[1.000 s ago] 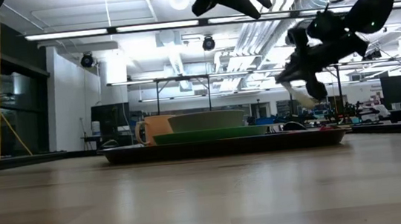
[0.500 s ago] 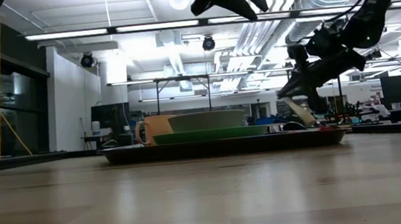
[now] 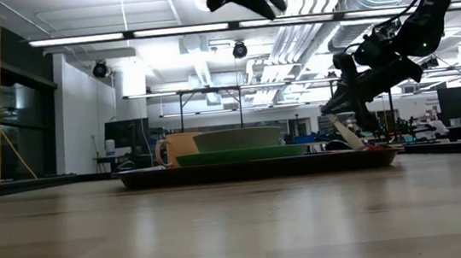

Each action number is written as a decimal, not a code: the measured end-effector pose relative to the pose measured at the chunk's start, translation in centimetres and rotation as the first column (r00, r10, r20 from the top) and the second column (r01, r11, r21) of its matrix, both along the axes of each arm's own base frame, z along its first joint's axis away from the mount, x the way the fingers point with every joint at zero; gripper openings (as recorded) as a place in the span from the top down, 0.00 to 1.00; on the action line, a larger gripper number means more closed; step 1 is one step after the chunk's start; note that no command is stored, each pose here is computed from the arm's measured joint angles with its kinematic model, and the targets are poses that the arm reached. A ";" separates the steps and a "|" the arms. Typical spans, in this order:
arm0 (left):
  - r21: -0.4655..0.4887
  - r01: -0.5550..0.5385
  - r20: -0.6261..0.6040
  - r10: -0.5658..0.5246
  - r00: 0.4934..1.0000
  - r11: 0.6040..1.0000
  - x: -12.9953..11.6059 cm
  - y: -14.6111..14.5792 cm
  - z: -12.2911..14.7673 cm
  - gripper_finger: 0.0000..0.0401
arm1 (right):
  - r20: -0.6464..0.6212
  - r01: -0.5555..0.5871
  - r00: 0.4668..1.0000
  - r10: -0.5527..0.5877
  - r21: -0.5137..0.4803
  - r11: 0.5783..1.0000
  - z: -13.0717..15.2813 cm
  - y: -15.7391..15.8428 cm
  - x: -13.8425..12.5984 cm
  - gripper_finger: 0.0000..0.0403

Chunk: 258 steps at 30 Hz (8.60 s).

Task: Set up tray
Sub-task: Put the yellow knife on top of the red napkin to the right of the blue fork

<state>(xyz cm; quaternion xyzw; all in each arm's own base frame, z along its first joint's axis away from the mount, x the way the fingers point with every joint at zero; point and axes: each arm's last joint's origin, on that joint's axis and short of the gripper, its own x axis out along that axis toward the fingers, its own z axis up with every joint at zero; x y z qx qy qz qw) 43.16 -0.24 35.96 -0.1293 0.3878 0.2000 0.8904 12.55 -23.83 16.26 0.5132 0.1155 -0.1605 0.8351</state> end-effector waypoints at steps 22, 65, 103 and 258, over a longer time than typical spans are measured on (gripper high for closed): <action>-0.137 -0.056 0.324 0.098 0.941 0.989 -9.5 -0.2 -4.6 0.64 | -0.041 0.002 0.999 -0.004 -0.044 0.999 -0.4 0.0 0.0 1.00; -0.205 -0.068 0.244 0.119 0.962 0.976 -11.9 -0.9 -7.2 0.64 | -0.107 -0.129 0.985 0.134 0.052 0.990 -2.0 -0.8 1.1 0.97; -0.192 -0.068 0.202 0.108 0.973 0.979 -12.1 -0.9 -7.5 0.64 | -0.502 -0.110 0.864 0.036 -0.119 0.987 -1.7 3.0 5.2 0.74; -0.182 -0.048 0.188 0.082 0.979 0.982 -12.2 -1.0 -7.5 0.64 | -0.671 -0.165 0.742 -0.008 -0.195 0.967 -1.5 2.4 9.4 0.72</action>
